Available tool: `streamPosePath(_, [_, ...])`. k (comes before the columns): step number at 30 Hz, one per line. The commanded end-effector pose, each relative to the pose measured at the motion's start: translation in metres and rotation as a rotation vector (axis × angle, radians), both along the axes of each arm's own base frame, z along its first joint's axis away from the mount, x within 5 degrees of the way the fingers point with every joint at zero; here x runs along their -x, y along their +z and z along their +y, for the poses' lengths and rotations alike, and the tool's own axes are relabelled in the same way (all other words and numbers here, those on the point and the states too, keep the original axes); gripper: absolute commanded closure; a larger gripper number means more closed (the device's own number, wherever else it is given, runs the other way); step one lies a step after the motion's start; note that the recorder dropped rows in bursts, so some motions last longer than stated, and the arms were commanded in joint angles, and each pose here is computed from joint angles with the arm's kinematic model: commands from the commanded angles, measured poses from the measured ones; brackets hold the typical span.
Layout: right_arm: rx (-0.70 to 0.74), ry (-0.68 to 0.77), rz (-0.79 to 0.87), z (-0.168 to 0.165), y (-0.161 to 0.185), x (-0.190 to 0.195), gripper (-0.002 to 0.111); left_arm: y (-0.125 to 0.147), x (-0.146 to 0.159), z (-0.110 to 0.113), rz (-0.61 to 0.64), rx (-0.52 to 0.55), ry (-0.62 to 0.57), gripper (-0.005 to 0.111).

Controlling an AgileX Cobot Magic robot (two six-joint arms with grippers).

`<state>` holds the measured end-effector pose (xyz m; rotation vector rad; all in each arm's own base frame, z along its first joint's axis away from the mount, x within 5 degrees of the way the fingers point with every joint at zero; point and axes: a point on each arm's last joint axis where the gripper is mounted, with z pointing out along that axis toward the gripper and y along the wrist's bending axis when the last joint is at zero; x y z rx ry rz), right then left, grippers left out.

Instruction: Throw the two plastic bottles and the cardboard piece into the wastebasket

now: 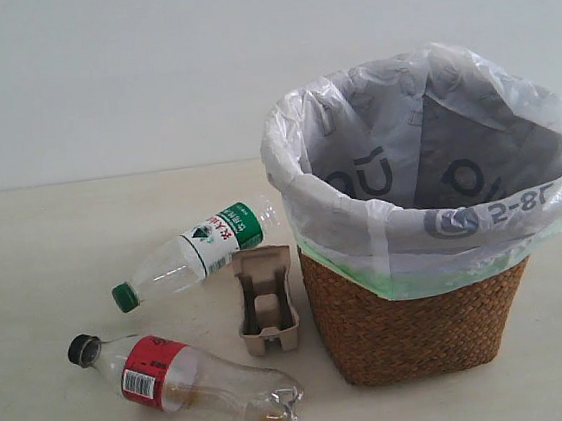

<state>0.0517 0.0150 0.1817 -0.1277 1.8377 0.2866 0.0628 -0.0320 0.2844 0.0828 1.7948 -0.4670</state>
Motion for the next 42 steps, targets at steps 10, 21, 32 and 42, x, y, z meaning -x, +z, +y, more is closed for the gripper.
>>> streamPosePath(10, [-0.004, 0.001, -0.016, 0.000, 0.002, 0.000, 0.095, 0.036, -0.090, -0.021, 0.162, -0.710, -0.734, 0.103])
streamPosePath(21, [-0.004, 0.001, -0.016, 0.000, 0.002, 0.000, 0.095, -0.027, -0.149, -0.065, 0.195, -1.132, -1.011, 0.103])
streamPosePath(32, [-0.004, 0.001, -0.016, 0.000, 0.002, 0.000, 0.095, -0.071, -0.181, -0.093, 0.155, -1.343, -1.014, 0.087])
streamPosePath(42, [-0.004, 0.001, -0.016, 0.000, 0.002, 0.000, 0.095, -0.080, -0.194, -0.098, 0.131, -1.316, -0.928, 0.049])
